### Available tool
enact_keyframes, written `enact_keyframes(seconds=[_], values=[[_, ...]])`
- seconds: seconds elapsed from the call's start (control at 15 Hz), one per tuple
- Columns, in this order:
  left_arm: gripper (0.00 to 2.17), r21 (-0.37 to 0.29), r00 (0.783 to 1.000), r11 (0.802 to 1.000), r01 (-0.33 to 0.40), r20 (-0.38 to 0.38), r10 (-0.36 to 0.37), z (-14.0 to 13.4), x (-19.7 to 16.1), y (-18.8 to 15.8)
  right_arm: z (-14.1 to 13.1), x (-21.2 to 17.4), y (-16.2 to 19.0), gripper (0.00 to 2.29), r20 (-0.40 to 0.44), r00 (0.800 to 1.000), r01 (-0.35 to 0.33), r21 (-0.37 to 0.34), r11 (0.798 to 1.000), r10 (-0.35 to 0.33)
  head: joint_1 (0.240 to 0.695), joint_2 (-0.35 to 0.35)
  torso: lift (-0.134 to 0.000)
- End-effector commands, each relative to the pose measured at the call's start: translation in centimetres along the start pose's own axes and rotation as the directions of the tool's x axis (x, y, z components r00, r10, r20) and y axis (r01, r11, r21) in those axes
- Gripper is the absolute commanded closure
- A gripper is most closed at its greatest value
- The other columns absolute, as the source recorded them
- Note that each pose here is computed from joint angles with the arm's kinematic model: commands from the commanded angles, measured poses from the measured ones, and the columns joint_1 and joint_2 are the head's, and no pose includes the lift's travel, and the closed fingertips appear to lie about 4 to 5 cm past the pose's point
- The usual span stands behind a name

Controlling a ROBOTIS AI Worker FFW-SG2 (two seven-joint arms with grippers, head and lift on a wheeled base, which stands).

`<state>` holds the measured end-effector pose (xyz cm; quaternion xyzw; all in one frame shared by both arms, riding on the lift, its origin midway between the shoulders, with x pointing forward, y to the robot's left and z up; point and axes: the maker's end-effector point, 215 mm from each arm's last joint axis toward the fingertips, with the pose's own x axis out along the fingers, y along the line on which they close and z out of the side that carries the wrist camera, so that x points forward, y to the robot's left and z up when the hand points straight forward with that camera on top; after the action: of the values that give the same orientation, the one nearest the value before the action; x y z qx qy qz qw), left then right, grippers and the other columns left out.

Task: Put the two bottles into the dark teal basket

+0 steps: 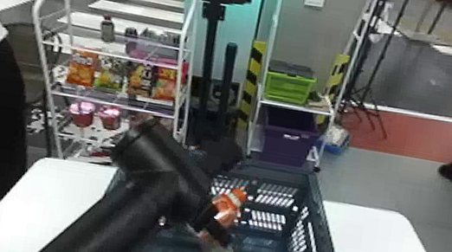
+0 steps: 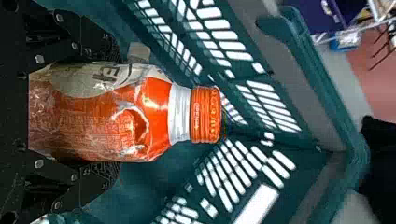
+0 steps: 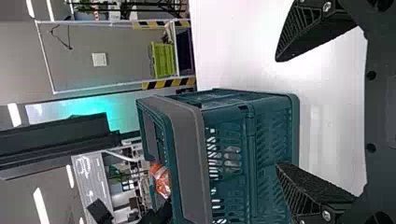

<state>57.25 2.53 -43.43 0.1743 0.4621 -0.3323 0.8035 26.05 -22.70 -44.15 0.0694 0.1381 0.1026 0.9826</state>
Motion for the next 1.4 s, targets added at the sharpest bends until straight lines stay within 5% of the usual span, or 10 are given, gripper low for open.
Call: enact_keyframes(seconds=[0.0,0.13,0.2,0.27,0.33,0.4,0.67,0.87,1.13,1.33], values=[[2.15,0.020,0.997,0.997,-0.072,-0.012,0.072,-1.5,0.2,5.1,-0.3,0.3,0.0,0.10,-0.005,1.000,-0.001,0.004,1.000,0.001,0.499,0.000,0.000],[2.04,0.016,0.996,0.996,-0.090,0.011,0.089,-1.9,-0.4,6.9,-0.5,0.6,-0.1,0.10,-0.014,1.000,-0.001,0.010,1.000,0.001,0.499,0.000,0.000],[1.65,0.007,0.996,0.996,-0.084,0.015,0.084,-2.2,-0.3,6.8,-0.7,0.8,-0.1,0.10,-0.023,1.000,-0.001,0.014,1.000,0.001,0.499,0.000,0.000],[0.91,0.003,0.996,0.997,-0.082,0.039,0.082,-1.7,-0.7,6.6,-1.0,1.0,-0.1,0.10,-0.032,0.999,-0.003,0.018,1.000,0.003,0.499,0.000,0.000],[0.48,0.010,0.997,0.998,-0.069,0.045,0.069,-1.4,-1.0,6.2,-1.0,1.2,-0.1,0.10,-0.033,0.999,-0.003,0.019,1.000,0.004,0.499,0.000,0.000],[0.37,0.009,0.997,0.998,-0.065,0.045,0.065,-1.5,-1.1,6.2,-1.2,1.4,-0.1,0.10,-0.041,0.999,-0.004,0.023,1.000,0.005,0.499,0.000,0.000],[0.34,-0.002,0.997,0.999,-0.047,0.066,0.047,-1.2,-1.6,6.1,-2.0,1.9,-0.2,0.10,-0.072,0.997,-0.004,0.036,0.999,0.006,0.499,0.000,0.000],[0.34,-0.063,0.979,0.998,0.006,0.204,0.007,0.9,-4.4,5.9,-2.5,2.2,-0.3,0.10,-0.092,0.996,-0.003,0.045,0.999,0.007,0.499,0.000,0.000],[0.19,-0.118,0.884,0.993,0.002,0.465,0.054,4.3,-12.1,5.8,-2.1,2.4,-0.1,0.10,-0.088,0.996,-0.008,0.044,0.999,0.012,0.499,0.000,0.000],[0.19,-0.230,0.790,0.973,-0.015,0.594,0.152,2.1,-17.6,6.2,-0.5,2.3,0.2,0.10,-0.055,0.998,-0.013,0.031,0.999,0.015,0.499,0.000,0.000]])
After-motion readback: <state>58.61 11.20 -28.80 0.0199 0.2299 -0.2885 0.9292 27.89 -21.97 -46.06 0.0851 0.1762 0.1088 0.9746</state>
